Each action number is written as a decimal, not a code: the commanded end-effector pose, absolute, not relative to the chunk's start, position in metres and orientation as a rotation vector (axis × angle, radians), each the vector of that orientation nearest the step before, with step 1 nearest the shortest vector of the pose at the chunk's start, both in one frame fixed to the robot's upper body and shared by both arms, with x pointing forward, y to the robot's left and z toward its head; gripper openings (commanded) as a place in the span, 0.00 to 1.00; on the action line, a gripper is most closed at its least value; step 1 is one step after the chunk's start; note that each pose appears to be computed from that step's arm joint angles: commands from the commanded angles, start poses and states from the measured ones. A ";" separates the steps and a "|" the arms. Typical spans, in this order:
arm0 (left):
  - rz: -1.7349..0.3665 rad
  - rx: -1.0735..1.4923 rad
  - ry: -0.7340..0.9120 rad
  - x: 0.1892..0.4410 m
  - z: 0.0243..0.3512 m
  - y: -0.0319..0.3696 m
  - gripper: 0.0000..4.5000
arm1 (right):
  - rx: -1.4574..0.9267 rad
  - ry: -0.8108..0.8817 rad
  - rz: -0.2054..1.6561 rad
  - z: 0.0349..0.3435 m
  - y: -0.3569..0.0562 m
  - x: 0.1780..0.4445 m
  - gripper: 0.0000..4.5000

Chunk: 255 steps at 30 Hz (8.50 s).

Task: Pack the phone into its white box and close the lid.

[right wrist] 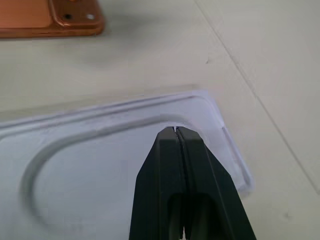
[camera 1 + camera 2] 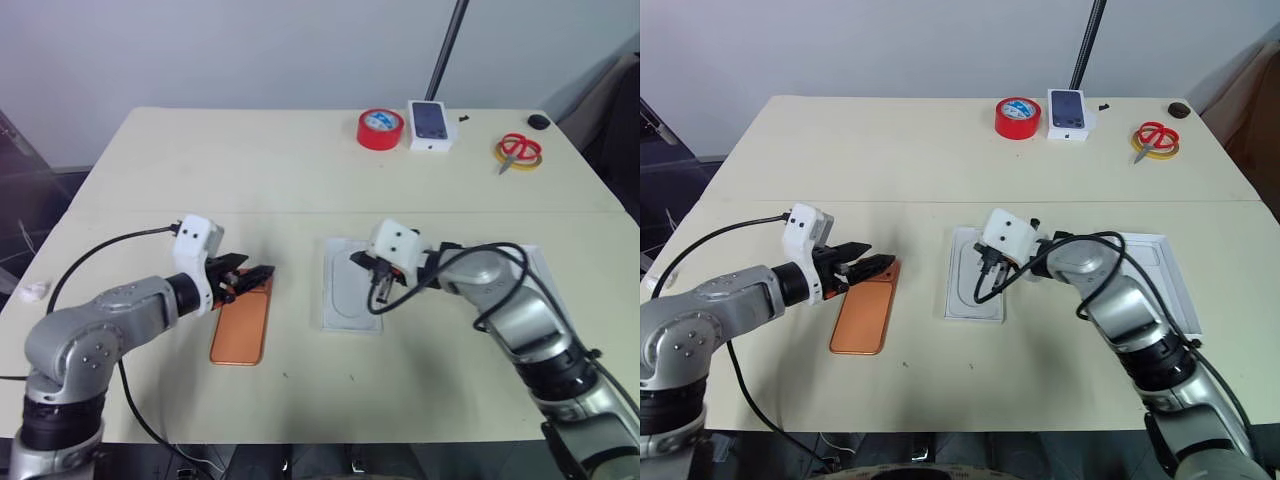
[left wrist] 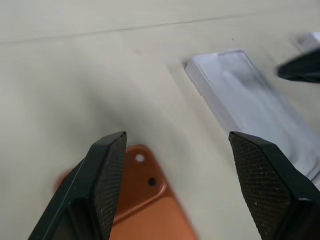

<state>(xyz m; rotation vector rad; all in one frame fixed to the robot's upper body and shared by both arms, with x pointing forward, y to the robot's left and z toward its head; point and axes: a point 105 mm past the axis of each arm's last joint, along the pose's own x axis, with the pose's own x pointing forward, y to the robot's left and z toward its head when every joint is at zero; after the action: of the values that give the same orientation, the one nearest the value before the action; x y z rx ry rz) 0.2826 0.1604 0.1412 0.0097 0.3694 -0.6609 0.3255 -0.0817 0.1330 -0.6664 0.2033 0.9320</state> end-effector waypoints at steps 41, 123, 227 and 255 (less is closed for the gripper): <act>-0.486 -0.429 0.874 0.213 0.083 0.199 0.99 | -0.969 0.186 1.454 0.104 0.023 0.296 0.00; -0.699 -0.902 0.605 0.297 0.151 0.095 0.00 | -0.681 0.190 1.006 0.172 -0.124 0.304 0.00; -1.475 0.654 0.532 0.294 0.090 -0.002 0.04 | -0.992 0.406 0.944 0.120 -0.145 0.288 0.00; -1.594 0.514 0.458 0.284 0.090 -0.112 0.04 | -1.000 0.645 0.734 0.113 -0.242 0.261 0.00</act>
<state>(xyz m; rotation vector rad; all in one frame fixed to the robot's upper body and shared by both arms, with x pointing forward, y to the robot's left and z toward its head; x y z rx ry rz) 0.2995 -0.0936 0.0877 0.5180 0.4905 -1.5245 0.2611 -0.2569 0.1029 -0.9790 0.7194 0.6733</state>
